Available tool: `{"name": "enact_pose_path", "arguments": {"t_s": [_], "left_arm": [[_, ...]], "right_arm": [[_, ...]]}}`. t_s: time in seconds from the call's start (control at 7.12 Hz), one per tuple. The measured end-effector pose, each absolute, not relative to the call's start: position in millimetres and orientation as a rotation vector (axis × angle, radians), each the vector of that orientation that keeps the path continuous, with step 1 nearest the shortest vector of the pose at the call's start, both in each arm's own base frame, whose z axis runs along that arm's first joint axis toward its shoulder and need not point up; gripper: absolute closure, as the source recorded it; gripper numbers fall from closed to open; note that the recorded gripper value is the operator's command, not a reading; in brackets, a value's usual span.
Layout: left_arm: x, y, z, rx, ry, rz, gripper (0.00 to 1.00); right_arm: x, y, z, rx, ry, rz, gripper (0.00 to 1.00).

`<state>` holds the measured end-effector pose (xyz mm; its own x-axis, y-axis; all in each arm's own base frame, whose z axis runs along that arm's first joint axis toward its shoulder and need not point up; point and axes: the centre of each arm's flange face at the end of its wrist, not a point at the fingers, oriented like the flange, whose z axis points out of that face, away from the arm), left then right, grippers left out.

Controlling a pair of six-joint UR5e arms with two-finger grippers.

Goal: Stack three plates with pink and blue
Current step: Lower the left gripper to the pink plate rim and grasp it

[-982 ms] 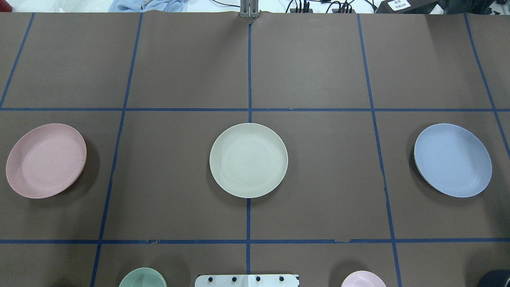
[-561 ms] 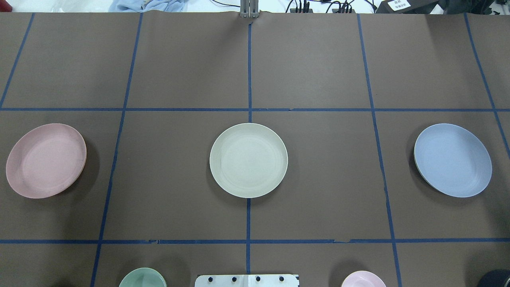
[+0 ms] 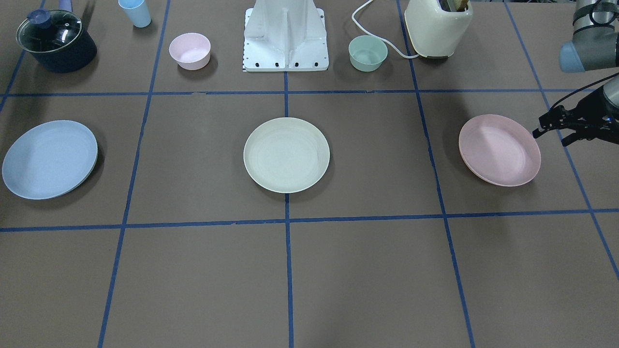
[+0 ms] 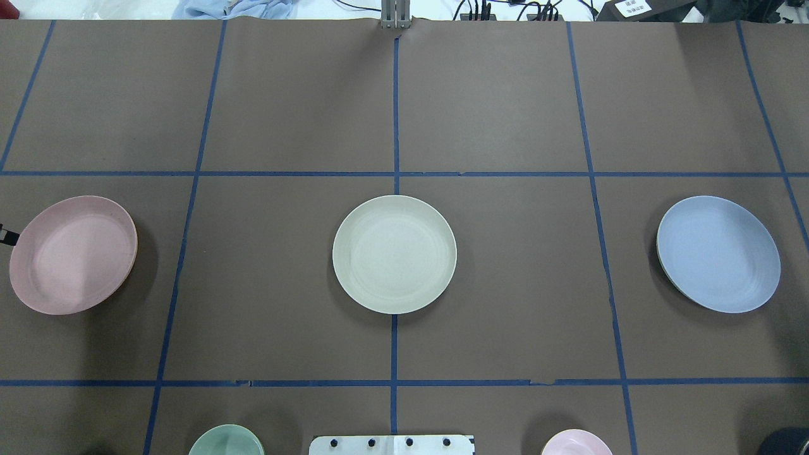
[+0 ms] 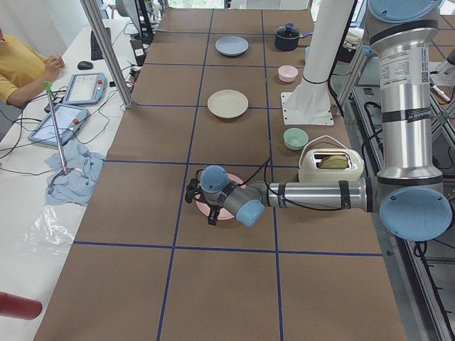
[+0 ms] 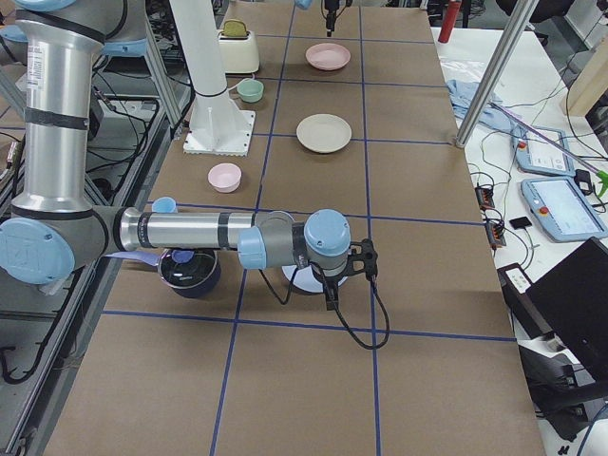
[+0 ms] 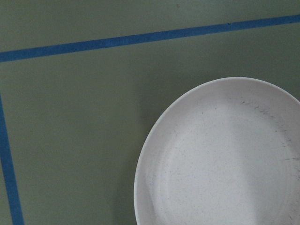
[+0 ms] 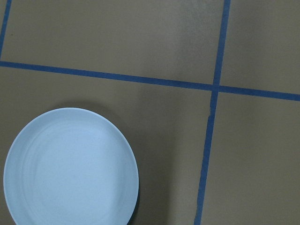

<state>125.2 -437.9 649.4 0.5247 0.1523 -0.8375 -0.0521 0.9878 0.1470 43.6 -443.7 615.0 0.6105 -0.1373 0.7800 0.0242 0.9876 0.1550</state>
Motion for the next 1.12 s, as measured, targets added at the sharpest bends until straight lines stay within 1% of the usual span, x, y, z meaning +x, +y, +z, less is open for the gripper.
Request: {"name": "enact_pose_path", "arguments": {"t_s": [0.42,0.56,0.7,0.98,1.12], "left_arm": [[144,-431,666,0.051,1.009,0.115,0.02],[151,-430,668,0.04,1.008,0.127,0.05],[158,-429,668,0.031,1.008,0.139,0.14],[166,-429,672,0.018,1.005,0.152,0.26],[167,-428,678,0.01,1.001,0.151,0.43]], "right_arm": [[42,-444,614,0.134,-0.911,-0.098,0.0],[41,-445,614,0.133,-0.912,-0.1,0.0],[40,-445,614,0.132,-0.912,-0.103,0.0],[39,-445,613,0.132,-0.912,-0.106,0.0],[38,-445,613,0.132,-0.912,-0.107,0.0]]}}
